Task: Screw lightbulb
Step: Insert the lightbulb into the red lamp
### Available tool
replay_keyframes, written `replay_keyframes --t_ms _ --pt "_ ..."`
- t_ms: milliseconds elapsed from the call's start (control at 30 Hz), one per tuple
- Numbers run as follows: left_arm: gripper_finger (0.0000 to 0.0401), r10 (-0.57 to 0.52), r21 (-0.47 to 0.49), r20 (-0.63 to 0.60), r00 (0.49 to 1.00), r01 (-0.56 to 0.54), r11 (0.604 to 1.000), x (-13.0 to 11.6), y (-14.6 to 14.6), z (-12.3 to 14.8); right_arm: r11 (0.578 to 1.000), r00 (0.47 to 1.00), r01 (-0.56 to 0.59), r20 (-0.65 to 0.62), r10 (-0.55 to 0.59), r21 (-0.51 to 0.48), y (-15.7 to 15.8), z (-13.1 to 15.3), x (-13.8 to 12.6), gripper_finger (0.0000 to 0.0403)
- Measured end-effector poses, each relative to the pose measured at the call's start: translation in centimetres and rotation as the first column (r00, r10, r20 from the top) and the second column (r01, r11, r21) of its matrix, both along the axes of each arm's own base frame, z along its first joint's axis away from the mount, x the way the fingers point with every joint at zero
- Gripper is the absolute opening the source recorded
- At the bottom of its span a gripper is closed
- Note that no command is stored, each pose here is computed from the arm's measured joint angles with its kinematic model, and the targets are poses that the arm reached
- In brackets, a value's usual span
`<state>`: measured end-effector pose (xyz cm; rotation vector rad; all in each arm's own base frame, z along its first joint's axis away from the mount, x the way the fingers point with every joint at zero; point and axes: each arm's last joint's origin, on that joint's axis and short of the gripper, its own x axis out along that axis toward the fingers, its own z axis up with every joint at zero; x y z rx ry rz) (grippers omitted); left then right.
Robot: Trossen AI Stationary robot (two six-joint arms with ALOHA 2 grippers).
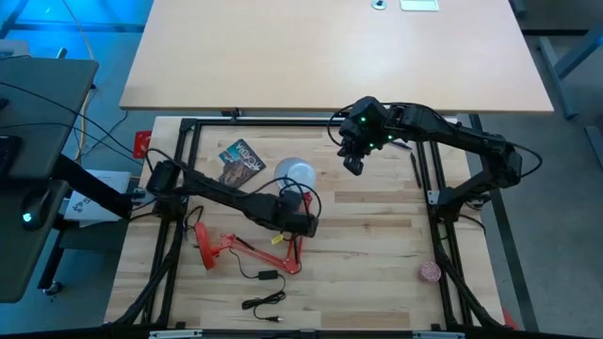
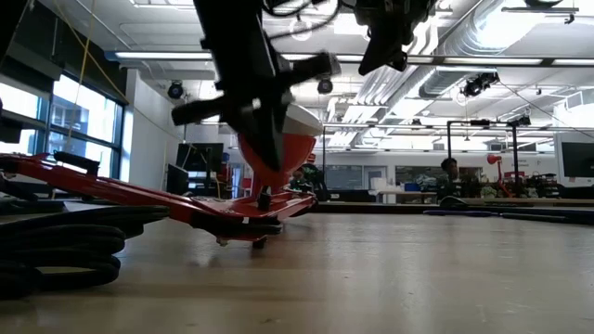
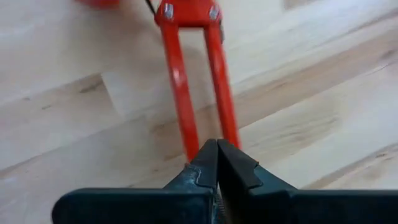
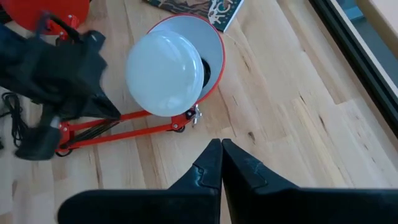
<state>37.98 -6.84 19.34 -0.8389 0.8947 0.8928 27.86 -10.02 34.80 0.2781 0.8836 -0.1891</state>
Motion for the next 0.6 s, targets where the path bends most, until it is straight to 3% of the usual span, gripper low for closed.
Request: replay_keyframes --t_ms 433,600 --pt "0.0000 -0.010 -0.009 -0.094 0.996 0.009 1.000 0.8 -0.1 -3.3 1.000 1.000 0.004 -0.002 -0.004 0.002 -0.1 0.0 -0.1 0.0000" --pt "0.0000 -0.026 -0.064 -0.106 0.994 0.019 0.998 1.2 -0.6 -4.7 0.998 0.998 -0.041 0.042 0.039 0.039 0.2 0.6 -0.5 0.0000"
